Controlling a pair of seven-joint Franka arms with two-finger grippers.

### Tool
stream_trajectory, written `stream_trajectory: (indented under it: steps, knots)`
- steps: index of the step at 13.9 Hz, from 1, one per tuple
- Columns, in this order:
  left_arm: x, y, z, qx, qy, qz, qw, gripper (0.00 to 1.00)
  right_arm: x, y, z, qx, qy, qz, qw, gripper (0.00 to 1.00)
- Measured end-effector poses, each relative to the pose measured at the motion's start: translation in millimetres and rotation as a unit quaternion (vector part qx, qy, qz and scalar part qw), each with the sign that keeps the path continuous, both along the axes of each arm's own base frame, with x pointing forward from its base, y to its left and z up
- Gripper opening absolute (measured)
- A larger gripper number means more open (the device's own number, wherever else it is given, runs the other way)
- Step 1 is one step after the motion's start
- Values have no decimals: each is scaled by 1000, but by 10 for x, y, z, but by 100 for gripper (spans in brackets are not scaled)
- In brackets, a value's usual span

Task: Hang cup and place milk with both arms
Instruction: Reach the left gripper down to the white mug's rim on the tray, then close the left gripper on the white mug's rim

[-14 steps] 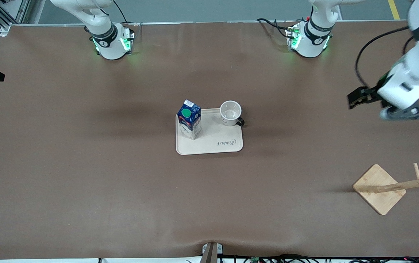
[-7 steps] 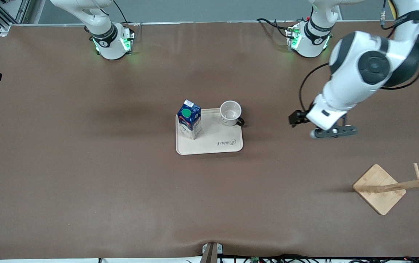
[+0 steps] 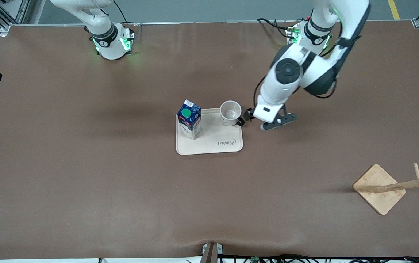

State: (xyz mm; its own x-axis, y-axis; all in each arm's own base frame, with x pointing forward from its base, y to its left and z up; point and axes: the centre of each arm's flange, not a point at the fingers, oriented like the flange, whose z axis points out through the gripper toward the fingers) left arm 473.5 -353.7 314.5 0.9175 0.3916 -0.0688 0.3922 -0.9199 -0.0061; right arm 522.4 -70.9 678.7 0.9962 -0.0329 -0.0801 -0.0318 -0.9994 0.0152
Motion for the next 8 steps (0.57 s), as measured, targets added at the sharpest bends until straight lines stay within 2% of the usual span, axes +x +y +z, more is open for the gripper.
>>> stream_trajectory:
  steps: [1, 4, 5, 7, 8]
  knots:
    - [-89, -137, -137, 3, 5, 14, 1000, 91, 1, 0, -1, 0, 0, 0, 1000, 100]
    - [-328, -426, -424, 9, 24, 42, 999, 88, 1, 0, -2, 0, 0, 0, 1000, 100]
    - [-390, -488, -489, 12, 29, 48, 998, 82, 1, 0, -2, 0, 0, 0, 1000, 100]
    - [-481, -570, -609, 16, 38, 55, 998, 60, 2, 1, -2, 0, 0, 0, 1000, 100]
    - [-510, -592, -662, 18, 42, 57, 997, 56, 2, 0, -3, 0, 0, 0, 1000, 100]
